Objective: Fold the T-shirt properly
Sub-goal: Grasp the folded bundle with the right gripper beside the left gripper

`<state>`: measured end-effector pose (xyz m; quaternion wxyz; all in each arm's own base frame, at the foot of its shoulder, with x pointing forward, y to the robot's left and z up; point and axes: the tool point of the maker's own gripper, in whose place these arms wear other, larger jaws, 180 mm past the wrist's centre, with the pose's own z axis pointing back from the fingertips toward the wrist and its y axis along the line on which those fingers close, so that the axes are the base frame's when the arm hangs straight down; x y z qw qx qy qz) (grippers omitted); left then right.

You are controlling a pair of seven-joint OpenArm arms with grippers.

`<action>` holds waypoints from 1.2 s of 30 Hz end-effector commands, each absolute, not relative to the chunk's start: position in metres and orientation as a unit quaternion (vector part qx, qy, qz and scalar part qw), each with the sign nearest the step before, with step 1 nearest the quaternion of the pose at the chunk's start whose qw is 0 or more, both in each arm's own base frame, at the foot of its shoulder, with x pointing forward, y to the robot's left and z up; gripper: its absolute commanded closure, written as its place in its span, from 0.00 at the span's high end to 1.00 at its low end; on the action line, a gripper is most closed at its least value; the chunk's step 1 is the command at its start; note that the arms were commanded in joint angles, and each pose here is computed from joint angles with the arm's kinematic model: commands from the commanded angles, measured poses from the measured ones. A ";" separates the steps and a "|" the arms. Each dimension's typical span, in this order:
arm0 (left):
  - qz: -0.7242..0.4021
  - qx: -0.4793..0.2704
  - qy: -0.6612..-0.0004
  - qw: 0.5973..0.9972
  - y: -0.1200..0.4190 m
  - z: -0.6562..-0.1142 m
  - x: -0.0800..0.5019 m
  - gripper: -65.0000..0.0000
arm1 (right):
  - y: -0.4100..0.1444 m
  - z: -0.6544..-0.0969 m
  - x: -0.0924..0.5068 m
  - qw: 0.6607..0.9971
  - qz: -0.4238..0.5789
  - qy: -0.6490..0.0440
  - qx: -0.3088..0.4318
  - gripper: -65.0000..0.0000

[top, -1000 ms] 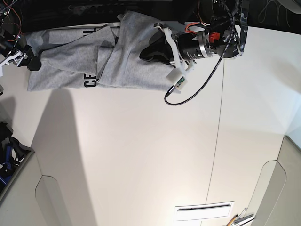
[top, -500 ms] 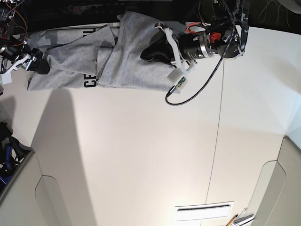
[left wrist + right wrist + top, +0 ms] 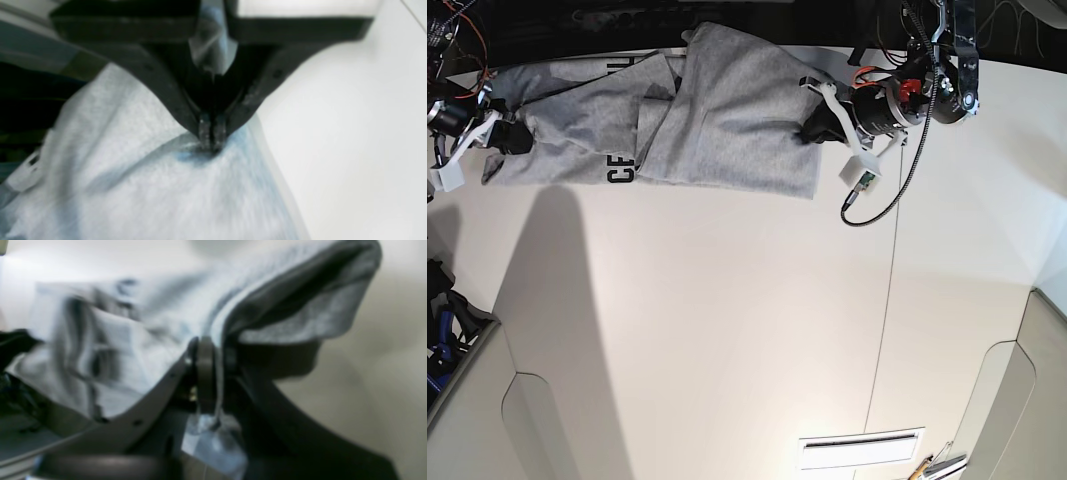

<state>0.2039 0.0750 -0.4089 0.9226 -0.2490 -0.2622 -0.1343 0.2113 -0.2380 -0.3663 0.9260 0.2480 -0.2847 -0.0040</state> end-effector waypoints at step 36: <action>-0.102 -0.260 -0.251 0.927 0.077 -0.422 0.202 0.00 | 0.066 -0.352 0.227 0.850 0.229 -0.309 0.359 0.00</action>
